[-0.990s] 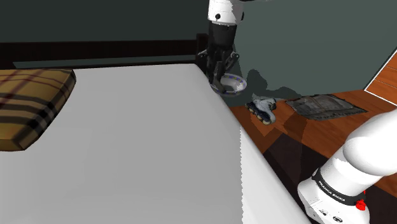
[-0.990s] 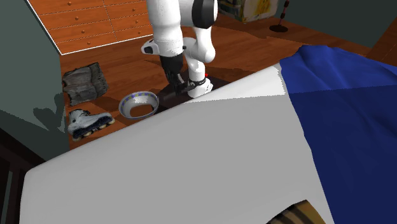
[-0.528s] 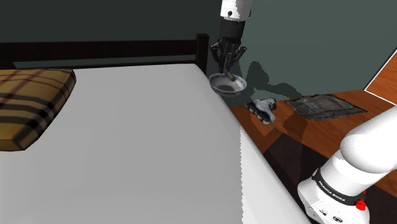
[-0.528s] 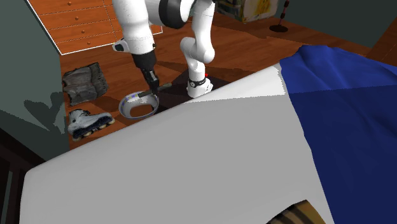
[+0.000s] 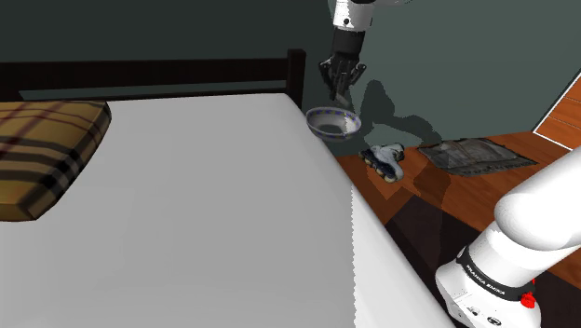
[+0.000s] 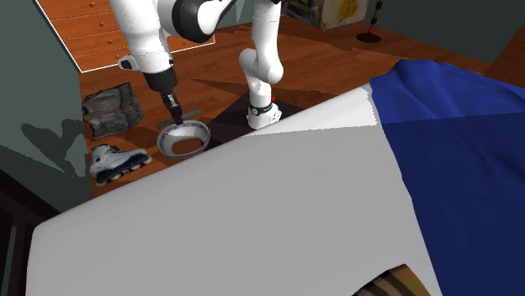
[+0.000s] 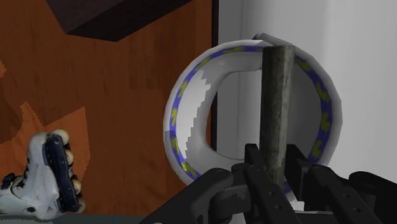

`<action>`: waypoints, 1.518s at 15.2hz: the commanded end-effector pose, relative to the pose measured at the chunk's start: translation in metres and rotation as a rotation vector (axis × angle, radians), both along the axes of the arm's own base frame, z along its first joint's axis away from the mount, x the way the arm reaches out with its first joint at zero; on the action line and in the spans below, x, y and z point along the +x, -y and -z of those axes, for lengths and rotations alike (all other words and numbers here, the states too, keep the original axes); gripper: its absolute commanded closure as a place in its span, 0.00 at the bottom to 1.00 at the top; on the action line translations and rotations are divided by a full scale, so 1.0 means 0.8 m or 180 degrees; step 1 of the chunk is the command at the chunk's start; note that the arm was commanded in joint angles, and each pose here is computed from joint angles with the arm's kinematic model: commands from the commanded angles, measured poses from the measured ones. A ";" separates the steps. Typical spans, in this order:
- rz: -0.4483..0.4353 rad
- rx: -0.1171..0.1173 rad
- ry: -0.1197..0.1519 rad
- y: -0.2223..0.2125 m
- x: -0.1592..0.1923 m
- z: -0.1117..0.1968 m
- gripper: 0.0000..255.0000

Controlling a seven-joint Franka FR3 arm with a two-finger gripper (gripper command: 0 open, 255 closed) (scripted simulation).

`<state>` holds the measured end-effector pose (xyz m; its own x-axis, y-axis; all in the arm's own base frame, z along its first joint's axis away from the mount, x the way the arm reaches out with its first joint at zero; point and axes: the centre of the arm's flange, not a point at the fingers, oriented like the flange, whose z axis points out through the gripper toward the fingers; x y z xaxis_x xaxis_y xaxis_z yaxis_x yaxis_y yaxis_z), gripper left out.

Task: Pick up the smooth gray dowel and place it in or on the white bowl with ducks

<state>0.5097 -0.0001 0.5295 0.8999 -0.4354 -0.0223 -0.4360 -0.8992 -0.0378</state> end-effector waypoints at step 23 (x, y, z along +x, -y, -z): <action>-0.0003 -0.0001 0.0001 0.003 0.002 0.080 0.00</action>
